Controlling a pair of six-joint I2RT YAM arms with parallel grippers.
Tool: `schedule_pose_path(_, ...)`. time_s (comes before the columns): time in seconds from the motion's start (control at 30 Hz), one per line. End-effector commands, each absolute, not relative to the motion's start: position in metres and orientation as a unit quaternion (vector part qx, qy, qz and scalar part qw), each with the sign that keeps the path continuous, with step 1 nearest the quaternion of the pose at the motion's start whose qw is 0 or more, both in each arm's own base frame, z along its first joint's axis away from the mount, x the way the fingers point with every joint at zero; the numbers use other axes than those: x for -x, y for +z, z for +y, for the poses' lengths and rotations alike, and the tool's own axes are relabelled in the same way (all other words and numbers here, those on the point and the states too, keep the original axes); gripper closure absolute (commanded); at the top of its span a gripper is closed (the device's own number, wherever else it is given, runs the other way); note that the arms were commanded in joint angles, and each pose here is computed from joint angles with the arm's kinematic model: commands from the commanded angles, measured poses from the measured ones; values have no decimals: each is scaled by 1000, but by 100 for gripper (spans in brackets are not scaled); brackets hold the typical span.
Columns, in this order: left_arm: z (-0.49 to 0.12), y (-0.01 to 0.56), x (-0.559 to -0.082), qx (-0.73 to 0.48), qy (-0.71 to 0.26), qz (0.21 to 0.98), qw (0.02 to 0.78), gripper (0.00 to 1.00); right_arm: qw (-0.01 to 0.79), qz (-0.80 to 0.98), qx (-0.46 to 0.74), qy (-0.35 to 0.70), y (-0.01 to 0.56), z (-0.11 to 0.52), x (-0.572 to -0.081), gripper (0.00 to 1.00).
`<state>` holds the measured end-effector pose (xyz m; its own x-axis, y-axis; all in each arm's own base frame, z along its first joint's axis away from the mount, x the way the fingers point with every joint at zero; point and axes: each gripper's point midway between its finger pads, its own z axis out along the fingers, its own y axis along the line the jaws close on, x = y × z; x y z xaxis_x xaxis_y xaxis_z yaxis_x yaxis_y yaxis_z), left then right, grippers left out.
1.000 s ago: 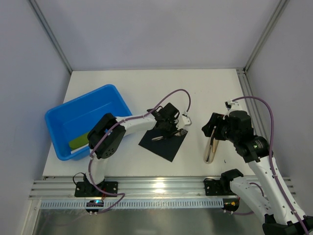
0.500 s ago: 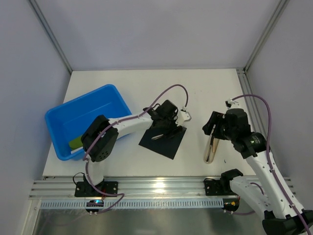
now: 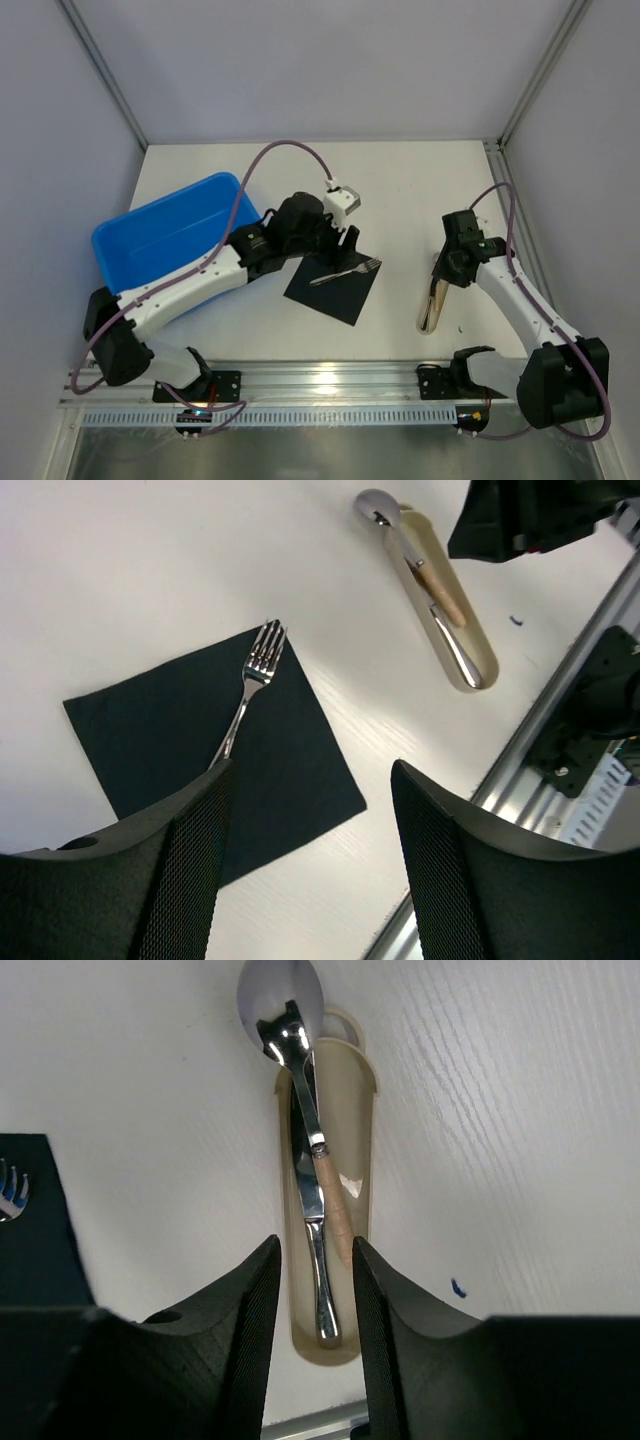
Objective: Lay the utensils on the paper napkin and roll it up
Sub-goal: Pick up the utensils from the container.
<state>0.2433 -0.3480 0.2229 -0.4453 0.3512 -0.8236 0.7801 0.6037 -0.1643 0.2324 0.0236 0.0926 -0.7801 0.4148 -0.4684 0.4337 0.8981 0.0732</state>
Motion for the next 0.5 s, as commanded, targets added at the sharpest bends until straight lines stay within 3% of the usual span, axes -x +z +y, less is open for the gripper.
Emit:
schedule_pose_path(0.0,-339,239,-231,-265,-316,823,391,35,257,934,-240,-57,83,10,-246,62)
schedule_pose_path(0.47,-323,243,-218,-261,-320,822,391,33,221,946,-224,-75,33,11,-258,64)
